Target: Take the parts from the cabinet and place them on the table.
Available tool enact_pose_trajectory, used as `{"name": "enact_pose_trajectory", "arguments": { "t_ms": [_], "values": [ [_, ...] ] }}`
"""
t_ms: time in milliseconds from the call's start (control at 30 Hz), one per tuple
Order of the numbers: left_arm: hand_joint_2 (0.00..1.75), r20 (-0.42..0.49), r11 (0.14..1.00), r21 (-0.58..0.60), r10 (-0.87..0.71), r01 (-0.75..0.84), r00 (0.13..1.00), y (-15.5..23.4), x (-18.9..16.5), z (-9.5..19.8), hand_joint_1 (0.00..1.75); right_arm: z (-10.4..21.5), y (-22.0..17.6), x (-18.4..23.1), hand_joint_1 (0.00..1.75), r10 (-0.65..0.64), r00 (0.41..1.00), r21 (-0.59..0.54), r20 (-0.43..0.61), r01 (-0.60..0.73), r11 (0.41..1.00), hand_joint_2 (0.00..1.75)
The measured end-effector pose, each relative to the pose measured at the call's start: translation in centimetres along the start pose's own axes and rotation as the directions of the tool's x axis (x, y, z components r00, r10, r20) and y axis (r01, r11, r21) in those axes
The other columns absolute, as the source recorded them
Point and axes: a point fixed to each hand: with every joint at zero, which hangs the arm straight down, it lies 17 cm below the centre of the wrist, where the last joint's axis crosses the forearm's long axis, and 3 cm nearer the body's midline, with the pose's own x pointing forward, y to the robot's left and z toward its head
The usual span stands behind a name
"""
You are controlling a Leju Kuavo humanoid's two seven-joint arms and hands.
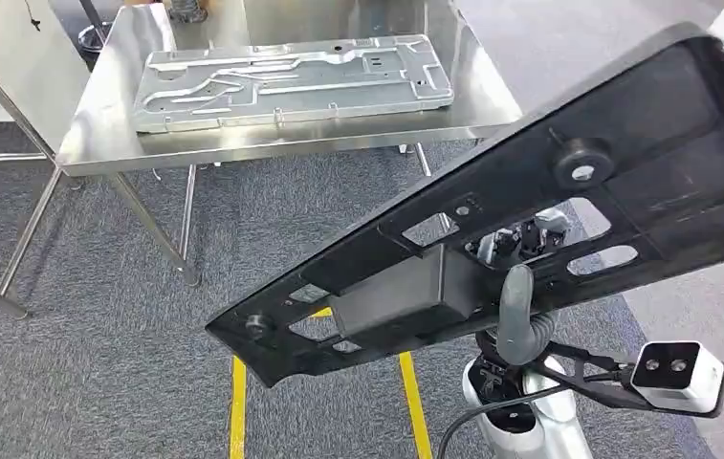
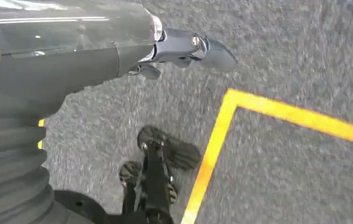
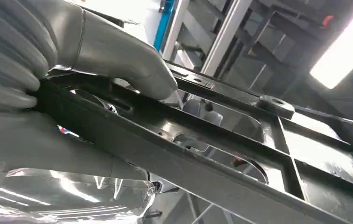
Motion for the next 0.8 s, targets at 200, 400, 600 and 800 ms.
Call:
{"name": "enact_pose_trajectory", "arguments": {
  "t_ms": [200, 400, 600, 800],
  "values": [
    [1.75, -0.003, 1.0, -0.007, 0.002, -0.002, 1.0, -0.23, -0.23, 0.1, 0.0, 0.16, -0.08, -0.17, 1.75, 0.003, 1.0, -0.004, -0.007, -0.003, 1.0, 1.75],
    [1.75, 0.007, 1.0, -0.018, -0.002, 0.002, 1.0, -0.56, 0.12, 0.06, 0.0, 0.1, -0.18, -0.23, 1.75, 0.01, 1.0, -0.01, -0.007, -0.01, 1.0, 1.75],
    [1.75, 0.006, 1.0, -0.017, -0.011, 0.011, 1.0, -0.37, -0.35, 0.25, 0.0, 0.24, -0.13, -0.33, 1.75, 0.009, 1.0, -0.008, -0.012, -0.009, 1.0, 1.75],
    [1.75, 0.01, 1.0, -0.019, -0.016, 0.016, 1.0, -0.39, -0.32, 0.26, 0.0, 0.23, -0.07, -0.36, 1.75, 0.008, 1.0, -0.01, -0.011, -0.008, 1.0, 1.75]
  ]
}}
